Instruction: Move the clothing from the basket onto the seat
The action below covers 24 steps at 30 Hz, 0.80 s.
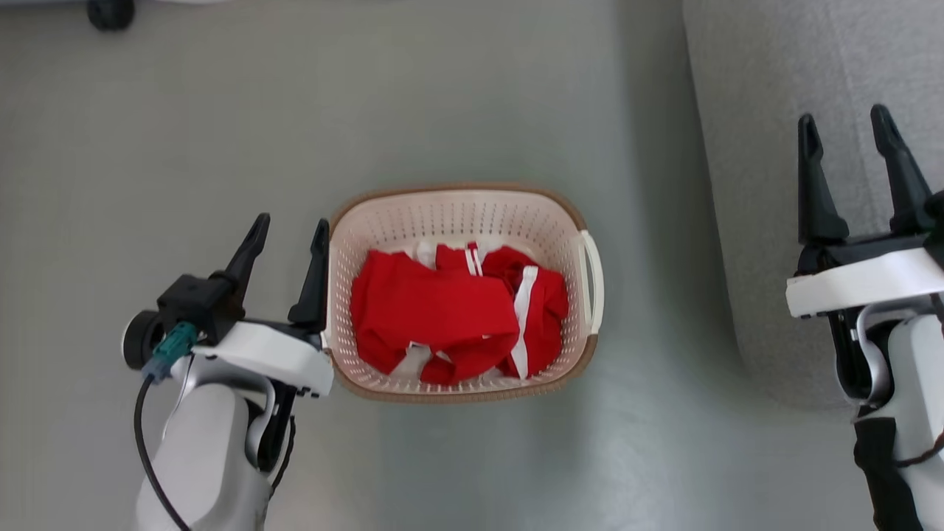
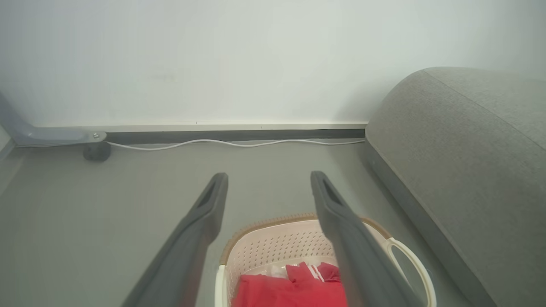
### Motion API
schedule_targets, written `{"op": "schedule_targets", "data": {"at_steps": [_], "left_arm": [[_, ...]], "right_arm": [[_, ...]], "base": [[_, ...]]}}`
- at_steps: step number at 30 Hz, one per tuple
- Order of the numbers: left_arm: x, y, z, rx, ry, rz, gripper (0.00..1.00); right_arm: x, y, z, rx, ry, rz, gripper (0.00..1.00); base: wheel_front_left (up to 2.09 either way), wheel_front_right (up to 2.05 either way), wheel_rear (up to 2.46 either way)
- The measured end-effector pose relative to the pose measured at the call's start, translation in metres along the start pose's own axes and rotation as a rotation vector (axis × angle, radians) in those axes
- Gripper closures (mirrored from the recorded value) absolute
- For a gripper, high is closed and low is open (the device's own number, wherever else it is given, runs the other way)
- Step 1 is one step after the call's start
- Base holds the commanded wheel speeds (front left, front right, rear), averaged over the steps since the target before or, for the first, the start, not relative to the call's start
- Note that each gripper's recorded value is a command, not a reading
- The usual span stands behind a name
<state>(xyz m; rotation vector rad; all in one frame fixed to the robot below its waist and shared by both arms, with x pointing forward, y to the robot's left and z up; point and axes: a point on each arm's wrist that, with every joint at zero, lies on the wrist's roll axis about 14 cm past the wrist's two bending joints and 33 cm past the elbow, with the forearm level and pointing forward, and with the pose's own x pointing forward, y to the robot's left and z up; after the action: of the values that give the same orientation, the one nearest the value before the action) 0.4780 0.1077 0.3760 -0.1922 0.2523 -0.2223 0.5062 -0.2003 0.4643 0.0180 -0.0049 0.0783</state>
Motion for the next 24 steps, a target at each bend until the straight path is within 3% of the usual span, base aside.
{"op": "schedule_targets", "data": {"at_steps": [14, 24], "left_arm": [[0.057, -0.013, -0.089, -0.097, 0.172, -0.053, 0.00], [0.071, -0.071, -0.169, -0.213, 0.383, -0.192, 0.00]], "right_arm": [[0.044, 0.012, -0.053, -0.003, 0.043, 0.050, 0.00], [0.055, 0.018, -0.069, -0.016, 0.051, 0.077, 0.00]], "base": [[0.00, 0.00, 0.00], [0.00, 0.00, 0.00]]}}
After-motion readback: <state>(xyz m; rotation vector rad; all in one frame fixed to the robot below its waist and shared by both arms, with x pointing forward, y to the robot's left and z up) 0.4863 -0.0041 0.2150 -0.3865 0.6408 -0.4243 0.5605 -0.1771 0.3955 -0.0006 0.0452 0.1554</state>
